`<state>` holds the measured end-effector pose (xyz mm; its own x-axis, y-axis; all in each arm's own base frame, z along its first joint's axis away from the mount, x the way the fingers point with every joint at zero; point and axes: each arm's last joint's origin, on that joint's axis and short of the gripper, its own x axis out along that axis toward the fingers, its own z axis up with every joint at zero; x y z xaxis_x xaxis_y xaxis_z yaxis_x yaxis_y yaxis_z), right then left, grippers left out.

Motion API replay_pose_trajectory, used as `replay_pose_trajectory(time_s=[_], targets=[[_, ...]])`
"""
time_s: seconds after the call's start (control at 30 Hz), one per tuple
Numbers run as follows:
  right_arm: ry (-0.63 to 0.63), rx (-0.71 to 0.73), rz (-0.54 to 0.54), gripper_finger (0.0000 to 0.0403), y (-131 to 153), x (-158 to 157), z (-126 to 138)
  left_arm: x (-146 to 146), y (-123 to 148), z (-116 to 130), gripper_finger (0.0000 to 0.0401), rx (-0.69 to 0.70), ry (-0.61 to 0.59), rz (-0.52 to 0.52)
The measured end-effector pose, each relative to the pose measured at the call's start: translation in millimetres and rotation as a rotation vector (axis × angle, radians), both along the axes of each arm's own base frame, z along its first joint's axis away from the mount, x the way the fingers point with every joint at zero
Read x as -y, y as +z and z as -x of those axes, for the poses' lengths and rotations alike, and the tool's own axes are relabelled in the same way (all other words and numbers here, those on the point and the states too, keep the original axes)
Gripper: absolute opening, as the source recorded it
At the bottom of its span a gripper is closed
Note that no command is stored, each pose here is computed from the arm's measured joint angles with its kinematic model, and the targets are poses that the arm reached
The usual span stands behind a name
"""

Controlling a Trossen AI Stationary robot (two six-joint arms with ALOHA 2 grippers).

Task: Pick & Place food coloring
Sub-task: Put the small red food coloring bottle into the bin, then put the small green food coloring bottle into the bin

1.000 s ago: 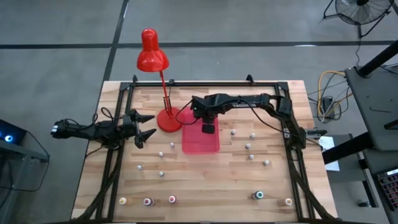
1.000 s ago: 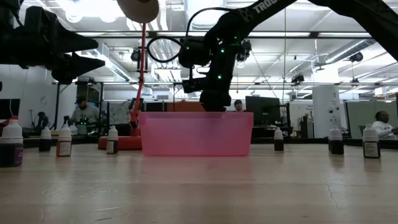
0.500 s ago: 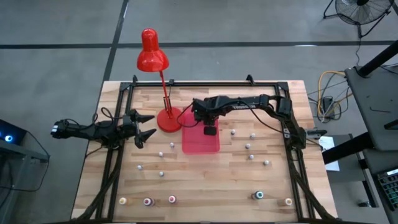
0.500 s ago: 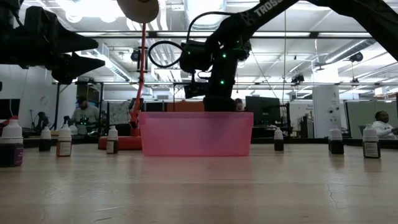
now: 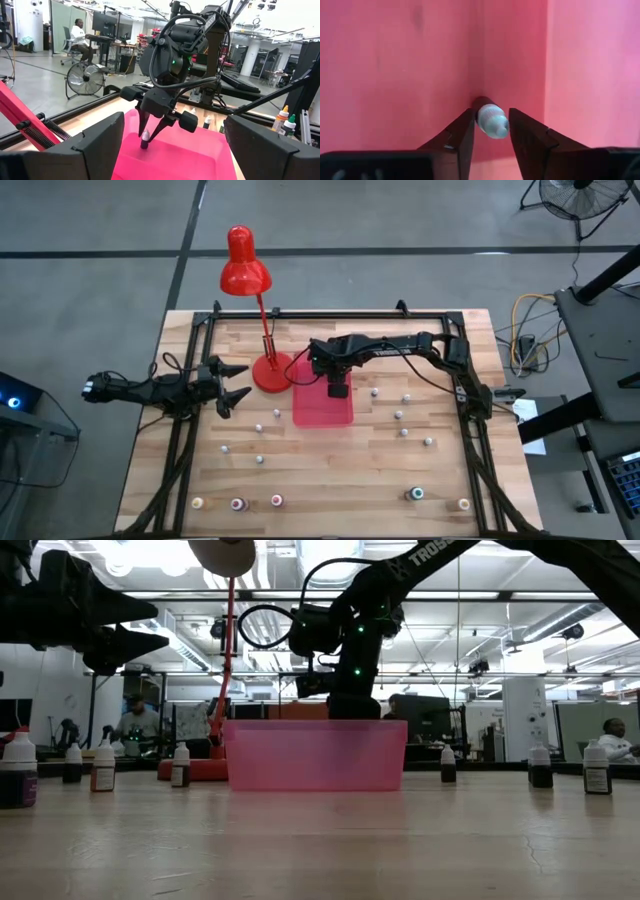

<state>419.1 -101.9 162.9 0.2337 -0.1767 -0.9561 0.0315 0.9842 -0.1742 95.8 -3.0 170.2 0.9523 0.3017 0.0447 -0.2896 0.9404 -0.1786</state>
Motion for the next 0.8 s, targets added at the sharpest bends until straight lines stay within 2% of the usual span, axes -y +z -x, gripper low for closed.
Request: replay_pose_trajectory(time_s=[0.27,0.53,0.8], targets=[[-0.025,0.007,0.008,0.017,7,-2,1,0,0,0,0.0314,0.0,0.0,0.0],[-0.074,-0.003,0.018,0.0196,48,-7,5,0,0,0,0.0314,0.0,0.0,0.0],[-0.213,0.128,0.0,0.0224,106,-18,31,0,0,0,0.0314,-0.006,0.0,-0.001]])
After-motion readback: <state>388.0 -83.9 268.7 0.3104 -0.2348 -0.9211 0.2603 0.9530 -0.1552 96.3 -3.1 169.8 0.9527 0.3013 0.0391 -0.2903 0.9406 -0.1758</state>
